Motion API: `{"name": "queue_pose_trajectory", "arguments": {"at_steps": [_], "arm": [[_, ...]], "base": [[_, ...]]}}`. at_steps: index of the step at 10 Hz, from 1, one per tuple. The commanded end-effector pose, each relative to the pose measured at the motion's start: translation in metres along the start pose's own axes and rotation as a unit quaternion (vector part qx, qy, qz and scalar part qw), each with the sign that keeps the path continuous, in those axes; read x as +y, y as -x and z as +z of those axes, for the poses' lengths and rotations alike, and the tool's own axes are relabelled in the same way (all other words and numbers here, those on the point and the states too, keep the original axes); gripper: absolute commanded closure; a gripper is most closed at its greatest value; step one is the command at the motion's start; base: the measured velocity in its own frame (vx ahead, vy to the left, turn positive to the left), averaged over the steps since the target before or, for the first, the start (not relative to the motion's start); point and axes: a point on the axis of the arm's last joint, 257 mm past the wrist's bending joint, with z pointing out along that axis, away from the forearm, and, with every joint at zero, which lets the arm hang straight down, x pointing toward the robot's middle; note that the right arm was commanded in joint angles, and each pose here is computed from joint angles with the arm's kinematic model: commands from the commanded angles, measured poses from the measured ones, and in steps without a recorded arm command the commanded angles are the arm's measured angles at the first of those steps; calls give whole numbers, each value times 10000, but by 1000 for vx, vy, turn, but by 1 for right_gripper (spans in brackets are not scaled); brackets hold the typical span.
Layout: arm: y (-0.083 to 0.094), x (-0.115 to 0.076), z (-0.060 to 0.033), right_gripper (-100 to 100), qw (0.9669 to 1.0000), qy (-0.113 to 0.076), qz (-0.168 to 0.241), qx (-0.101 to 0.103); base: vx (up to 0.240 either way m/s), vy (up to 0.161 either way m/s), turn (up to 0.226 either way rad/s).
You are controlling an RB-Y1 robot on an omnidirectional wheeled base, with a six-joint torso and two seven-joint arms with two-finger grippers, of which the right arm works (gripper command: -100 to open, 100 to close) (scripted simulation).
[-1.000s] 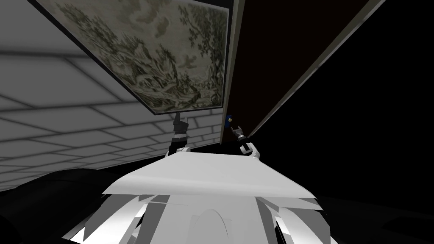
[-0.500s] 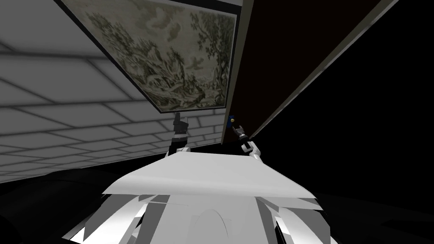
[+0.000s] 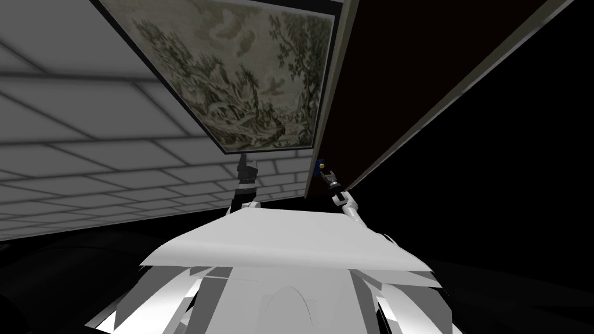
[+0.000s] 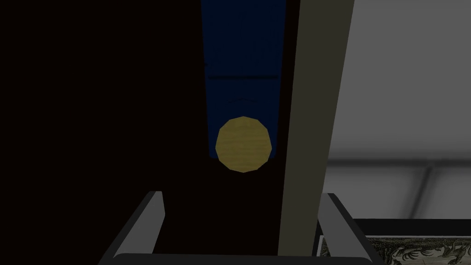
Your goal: Pull the door open
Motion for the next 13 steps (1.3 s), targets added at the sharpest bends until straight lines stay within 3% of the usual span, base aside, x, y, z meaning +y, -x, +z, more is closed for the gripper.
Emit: {"name": "queue_pose_trajectory", "arguments": {"at_steps": [1,8,10,11,13], "arm": [[8,-96,50,-100,10000,-51,11,-9],[38,-388,177,-100,9997,-227,97,-36],[47,-385,179,-100,9997,-228,95,-36],[47,-385,179,100,9997,-228,95,-36],[47,-385,179,100,9997,-228,95,-36]], "base": [[31,40,75],[66,38,38],[100,36,5],[0,0,0],[-17,-9,5]]}}
